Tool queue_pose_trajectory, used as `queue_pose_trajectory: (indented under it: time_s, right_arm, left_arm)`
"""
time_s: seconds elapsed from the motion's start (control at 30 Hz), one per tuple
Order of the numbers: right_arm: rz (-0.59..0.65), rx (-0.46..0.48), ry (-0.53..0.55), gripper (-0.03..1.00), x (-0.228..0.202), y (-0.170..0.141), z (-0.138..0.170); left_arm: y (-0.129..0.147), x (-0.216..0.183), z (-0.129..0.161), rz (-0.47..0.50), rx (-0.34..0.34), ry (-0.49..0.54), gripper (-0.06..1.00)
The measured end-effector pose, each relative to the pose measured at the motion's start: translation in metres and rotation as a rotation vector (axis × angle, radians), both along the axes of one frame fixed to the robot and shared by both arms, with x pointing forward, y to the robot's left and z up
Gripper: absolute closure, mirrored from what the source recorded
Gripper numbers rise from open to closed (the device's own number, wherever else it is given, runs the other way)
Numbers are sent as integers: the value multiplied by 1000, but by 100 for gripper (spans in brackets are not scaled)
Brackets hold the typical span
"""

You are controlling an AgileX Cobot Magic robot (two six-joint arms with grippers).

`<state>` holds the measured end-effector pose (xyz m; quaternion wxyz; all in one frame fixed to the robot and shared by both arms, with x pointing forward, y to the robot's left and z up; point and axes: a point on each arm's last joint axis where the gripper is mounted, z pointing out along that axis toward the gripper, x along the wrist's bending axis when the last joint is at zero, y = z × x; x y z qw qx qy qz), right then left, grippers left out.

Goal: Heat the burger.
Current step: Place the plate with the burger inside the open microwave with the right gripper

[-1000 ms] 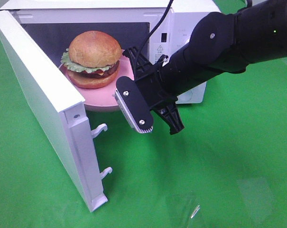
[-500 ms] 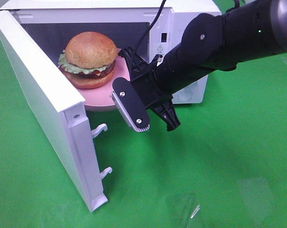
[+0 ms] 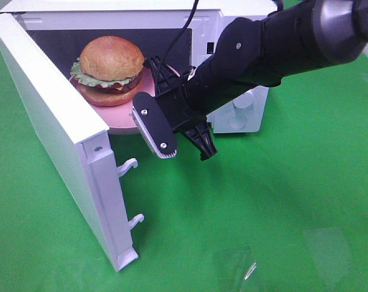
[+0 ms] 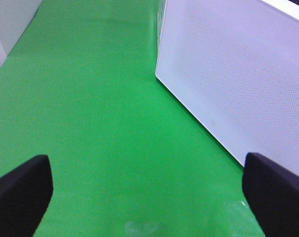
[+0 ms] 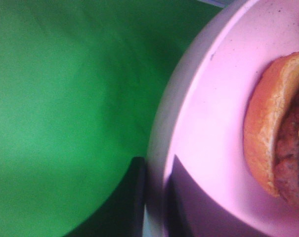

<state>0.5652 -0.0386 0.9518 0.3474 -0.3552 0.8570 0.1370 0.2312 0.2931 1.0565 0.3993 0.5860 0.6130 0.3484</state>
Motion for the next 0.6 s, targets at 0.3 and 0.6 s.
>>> queue_pose_trajectory:
  time_s: [0.3,0.6]
  right_arm:
    - [-12,8,1,88,13,10,-6]
    - [-48,14,10,88,25,17,-12]
  left_arm:
    - [0,0,0,0,0,0,-4]
    - [0,0,0,0,0,0,-4]
